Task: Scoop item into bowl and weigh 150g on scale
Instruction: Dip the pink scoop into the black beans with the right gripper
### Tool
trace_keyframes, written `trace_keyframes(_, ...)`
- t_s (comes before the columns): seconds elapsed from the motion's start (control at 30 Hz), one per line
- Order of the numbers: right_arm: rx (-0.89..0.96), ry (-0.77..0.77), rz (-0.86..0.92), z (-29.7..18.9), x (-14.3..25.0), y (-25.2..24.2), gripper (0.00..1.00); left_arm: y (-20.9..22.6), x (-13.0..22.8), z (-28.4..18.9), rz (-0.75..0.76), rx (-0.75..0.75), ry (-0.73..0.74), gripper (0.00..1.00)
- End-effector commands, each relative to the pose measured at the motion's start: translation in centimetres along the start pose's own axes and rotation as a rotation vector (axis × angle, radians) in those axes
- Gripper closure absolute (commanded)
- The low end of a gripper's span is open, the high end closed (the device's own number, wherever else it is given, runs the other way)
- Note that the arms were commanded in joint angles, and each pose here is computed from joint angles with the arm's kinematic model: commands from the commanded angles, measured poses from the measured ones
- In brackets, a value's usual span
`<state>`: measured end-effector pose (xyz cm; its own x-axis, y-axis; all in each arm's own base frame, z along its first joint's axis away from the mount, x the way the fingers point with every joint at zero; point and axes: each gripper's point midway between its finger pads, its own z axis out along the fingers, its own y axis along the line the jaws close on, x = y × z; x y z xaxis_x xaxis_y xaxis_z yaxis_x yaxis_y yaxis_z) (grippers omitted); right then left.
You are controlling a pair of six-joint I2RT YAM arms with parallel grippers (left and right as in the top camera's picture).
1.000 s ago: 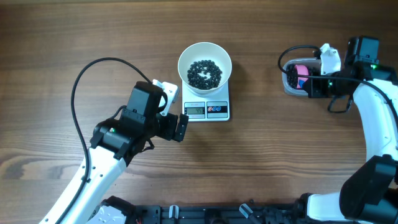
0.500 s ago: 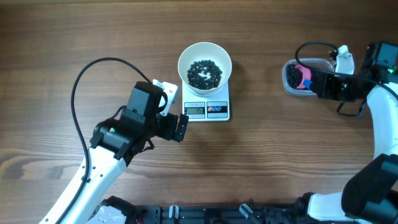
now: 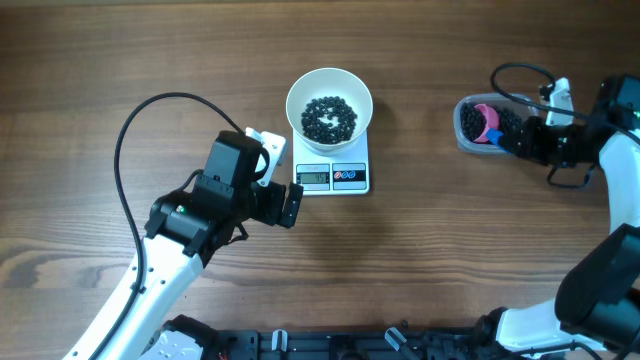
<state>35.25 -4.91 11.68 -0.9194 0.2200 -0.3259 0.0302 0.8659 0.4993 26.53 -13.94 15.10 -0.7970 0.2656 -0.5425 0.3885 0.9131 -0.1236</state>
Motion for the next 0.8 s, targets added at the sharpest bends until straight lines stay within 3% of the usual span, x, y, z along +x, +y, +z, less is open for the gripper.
trace_keyframes(0.0,-0.084,0.0,0.036,0.4,0.3,0.5,0.96,0.4,0.3,0.3,0.007,-0.013,0.01,0.0)
trace_keyframes(0.77,-0.212,-0.125,0.246,-2.9,-0.9,-1.4,0.96,0.4,0.3,0.3,0.007,-0.013,0.01,0.0)
